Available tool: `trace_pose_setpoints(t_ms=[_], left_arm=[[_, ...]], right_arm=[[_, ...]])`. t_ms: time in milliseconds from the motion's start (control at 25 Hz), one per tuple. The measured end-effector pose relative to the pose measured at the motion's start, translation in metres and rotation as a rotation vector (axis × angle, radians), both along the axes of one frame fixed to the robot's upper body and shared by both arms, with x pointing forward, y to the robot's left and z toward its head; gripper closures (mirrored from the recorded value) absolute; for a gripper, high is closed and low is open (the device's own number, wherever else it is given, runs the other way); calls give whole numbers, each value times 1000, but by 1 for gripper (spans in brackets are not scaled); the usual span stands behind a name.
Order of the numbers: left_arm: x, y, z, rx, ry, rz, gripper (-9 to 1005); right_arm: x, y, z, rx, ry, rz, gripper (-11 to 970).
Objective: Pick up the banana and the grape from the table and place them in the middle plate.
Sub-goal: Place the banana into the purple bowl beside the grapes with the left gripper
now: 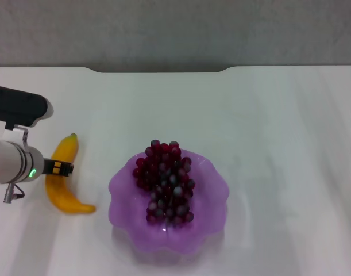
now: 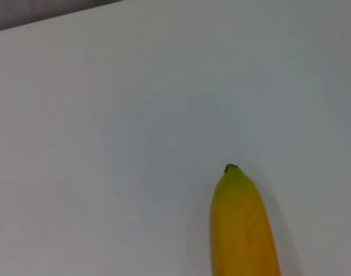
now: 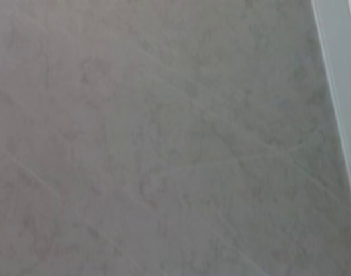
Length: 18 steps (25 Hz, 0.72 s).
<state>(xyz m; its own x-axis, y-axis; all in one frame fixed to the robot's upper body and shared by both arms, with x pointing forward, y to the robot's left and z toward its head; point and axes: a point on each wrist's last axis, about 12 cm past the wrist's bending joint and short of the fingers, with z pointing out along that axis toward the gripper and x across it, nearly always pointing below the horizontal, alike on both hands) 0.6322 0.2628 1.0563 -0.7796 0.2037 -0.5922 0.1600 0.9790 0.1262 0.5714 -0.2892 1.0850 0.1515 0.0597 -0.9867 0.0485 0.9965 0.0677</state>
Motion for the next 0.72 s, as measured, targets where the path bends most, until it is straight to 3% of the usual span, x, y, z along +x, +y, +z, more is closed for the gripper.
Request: trace_pose_setpoints(t_ms=[480, 720], left_arm=[[4, -5, 16, -4, -35, -28, 516], [-7, -7, 47, -2, -69, -78, 517]], right_arm=[[-1, -1, -1, -3, 5, -2, 185], [-2, -2, -4, -8, 12, -3, 185]])
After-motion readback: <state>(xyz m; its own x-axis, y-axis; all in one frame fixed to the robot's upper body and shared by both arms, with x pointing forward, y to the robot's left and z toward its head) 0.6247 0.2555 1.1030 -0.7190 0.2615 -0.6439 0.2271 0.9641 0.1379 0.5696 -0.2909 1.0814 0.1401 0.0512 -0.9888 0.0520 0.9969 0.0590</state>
